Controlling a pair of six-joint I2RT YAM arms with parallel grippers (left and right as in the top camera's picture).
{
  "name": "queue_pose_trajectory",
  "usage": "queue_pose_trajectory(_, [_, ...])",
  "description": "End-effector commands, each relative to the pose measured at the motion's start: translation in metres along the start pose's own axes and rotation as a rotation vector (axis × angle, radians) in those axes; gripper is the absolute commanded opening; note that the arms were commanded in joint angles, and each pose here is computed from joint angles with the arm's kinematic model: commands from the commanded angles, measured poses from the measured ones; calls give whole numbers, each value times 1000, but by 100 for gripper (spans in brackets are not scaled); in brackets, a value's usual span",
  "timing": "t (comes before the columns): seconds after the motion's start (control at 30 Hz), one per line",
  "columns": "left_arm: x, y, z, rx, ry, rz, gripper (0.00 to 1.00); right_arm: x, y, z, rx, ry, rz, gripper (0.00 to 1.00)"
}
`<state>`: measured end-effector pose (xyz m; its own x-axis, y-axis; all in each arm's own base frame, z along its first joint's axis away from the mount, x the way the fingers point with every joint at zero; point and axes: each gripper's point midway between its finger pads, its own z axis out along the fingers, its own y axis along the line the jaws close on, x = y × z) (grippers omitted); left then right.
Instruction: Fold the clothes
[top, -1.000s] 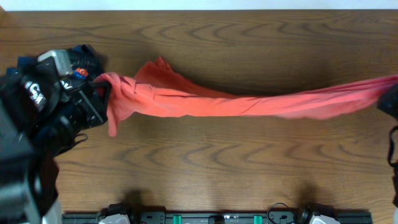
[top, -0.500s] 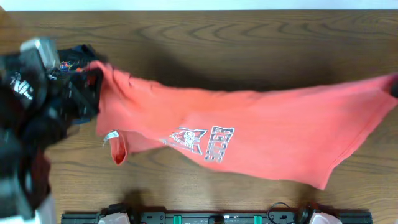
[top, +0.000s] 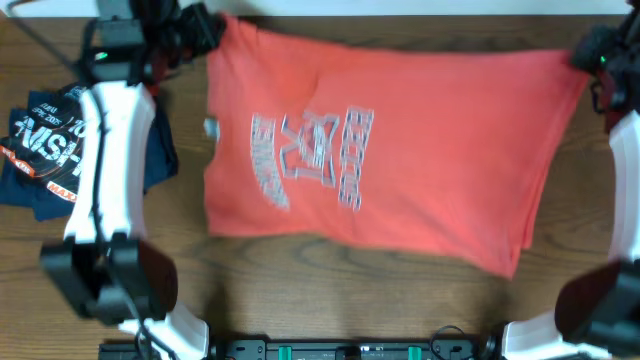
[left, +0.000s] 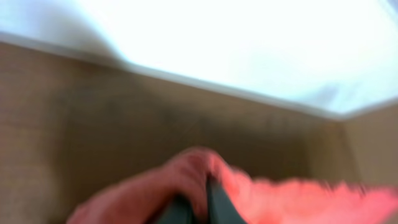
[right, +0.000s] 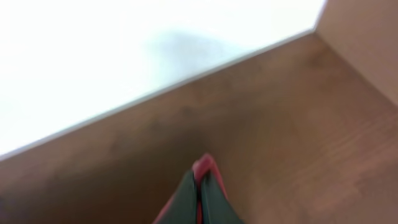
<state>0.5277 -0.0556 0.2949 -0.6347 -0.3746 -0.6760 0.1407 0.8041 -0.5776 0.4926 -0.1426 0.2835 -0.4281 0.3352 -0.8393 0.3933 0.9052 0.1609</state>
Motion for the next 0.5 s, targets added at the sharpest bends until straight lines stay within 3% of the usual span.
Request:
queue_pose_trajectory(0.0, [-55, -21, -17, 105, -191, -78, 6, -43, 6, -7, -31, -145, 98, 1])
queue_pose_trajectory(0.13, [-146, -64, -76, 329, -538, -78, 6, -121, 9, -47, -71, -371, 130, 1])
queue_pose_trajectory(0.2, [-170, -77, -106, 398, -611, -87, 6, -150, 7, -70, -62, -436, 129, 1])
queue_pose_trajectory(0.33, [-148, -95, -108, 493, -433, -52, 6, -158, 6, -87, -39, -424, 59, 1])
queue_pose_trajectory(0.47, [-71, -91, -81, 549, -43, -109, 6, -107, -9, -67, 42, -210, -12, 1])
